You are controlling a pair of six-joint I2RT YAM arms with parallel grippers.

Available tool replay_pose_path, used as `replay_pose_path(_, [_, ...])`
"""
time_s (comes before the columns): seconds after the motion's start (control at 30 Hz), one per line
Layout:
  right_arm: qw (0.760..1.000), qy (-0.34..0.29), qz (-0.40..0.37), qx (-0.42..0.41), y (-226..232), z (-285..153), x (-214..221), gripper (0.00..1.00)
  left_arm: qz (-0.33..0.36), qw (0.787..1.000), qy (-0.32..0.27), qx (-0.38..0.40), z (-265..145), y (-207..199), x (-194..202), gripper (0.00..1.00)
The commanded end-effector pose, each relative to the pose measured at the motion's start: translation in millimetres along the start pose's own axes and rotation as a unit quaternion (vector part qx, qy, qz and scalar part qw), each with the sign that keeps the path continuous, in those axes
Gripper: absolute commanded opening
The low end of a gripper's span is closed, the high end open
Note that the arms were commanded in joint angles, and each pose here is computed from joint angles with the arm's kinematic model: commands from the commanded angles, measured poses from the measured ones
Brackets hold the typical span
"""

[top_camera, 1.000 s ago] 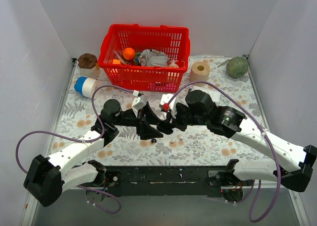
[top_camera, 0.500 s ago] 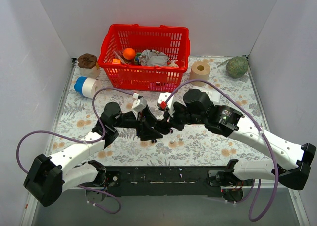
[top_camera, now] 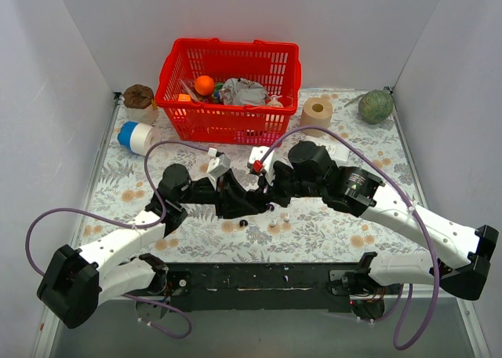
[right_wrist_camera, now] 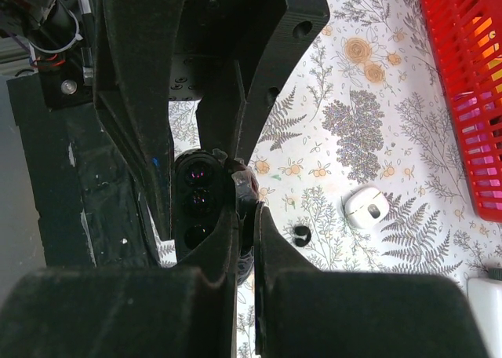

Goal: Insert the wireless bluetooth earbuds into the charging case
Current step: Pick up the earbud from the center of the board.

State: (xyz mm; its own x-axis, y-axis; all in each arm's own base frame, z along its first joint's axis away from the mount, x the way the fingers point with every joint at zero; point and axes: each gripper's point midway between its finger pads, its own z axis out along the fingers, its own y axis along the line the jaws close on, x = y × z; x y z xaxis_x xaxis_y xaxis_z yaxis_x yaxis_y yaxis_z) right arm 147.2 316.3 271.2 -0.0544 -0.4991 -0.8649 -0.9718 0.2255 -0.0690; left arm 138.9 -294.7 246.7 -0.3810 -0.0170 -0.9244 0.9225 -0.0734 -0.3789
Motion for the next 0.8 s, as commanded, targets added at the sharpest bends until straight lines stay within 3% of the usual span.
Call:
replay_pose_path(0.0, [0.999, -0.042, 0.001, 0.002, 1.7, -6.2, -25.0, 0.01, 0.024, 0.999, -0.018, -0.012, -3.5, -0.6, -6.7, 0.09])
replay_pose_path(0.07, [0.999, -0.041, 0.003, 0.008, -0.3, -6.7, -24.3, 0.01, 0.023, 0.999, -0.020, -0.015, -4.6, -0.5, -4.9, 0.02])
replay_pose_path(0.1, [0.999, -0.045, 0.009, 0.014, -1.6, -8.2, -26.6, 0.06, 0.023, 0.999, -0.021, -0.018, -4.9, 0.1, -5.2, 0.00])
replay_pose_path(0.13, [0.999, -0.048, 0.011, 0.016, -2.2, -8.3, -28.1, 0.22, 0.019, 0.999, -0.020, -0.020, -4.9, 0.9, -3.1, 0.00])
replay_pose_path(0.23, [0.995, -0.067, 0.039, 0.057, -15.2, -15.2, -36.2, 0.43, 0.020, 0.999, -0.027, -0.039, -6.6, 5.4, -4.8, 0.00])
replay_pose_path(0.43, [0.971, -0.138, 0.125, 0.148, -51.7, -47.8, -50.1, 0.64, 0.033, 0.992, -0.064, -0.100, -19.4, 12.8, -7.5, 0.00])
replay_pose_path(0.53, [0.958, -0.164, 0.153, 0.176, -63.4, -61.5, -45.7, 0.64, 0.048, 0.984, -0.101, -0.139, -31.0, 15.3, -12.6, 0.00])
replay_pose_path(0.77, [0.947, -0.080, 0.205, 0.232, -74.5, -28.8, 38.9, 0.54, 0.070, 0.956, -0.166, -0.234, -61.1, 22.6, -28.0, 0.00])
